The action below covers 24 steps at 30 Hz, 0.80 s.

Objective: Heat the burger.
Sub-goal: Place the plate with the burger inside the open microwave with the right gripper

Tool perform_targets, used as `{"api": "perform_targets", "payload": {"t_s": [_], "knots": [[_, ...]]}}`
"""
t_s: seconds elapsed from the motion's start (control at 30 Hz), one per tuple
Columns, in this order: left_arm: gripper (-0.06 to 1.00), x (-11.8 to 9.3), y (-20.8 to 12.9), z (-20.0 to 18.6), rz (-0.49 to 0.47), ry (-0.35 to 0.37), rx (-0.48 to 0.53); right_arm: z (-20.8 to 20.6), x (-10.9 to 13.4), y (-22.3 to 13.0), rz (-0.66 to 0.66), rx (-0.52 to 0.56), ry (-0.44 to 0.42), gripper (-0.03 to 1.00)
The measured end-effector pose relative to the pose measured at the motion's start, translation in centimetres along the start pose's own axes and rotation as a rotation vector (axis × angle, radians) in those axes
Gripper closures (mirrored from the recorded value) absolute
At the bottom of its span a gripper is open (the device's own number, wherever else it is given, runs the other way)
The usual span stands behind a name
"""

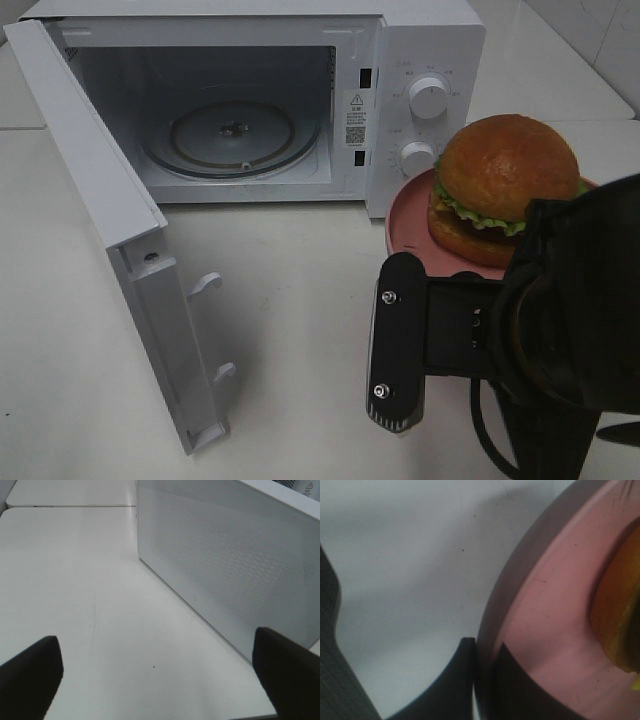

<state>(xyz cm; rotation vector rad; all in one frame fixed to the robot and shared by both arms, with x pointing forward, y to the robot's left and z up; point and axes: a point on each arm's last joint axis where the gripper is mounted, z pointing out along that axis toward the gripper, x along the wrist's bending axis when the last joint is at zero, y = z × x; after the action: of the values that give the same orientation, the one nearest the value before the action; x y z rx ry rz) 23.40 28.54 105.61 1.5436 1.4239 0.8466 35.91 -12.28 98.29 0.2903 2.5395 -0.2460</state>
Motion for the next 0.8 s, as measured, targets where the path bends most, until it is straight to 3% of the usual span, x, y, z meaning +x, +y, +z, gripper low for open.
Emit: {"api": "perform_targets", "payload": {"t_s": [0.53, 0.8], "knots": [[-0.03, 0.0, 0.0, 0.0, 0.0, 0.0, 0.0, -0.1, 0.0, 1.4, -0.267, -0.149, -0.019, 0.92], [-0.03, 0.0, 0.0, 0.0, 0.0, 0.0, 0.0, -0.1, -0.1, 1.9, -0.308, -0.203, -0.034, 0.92]]}}
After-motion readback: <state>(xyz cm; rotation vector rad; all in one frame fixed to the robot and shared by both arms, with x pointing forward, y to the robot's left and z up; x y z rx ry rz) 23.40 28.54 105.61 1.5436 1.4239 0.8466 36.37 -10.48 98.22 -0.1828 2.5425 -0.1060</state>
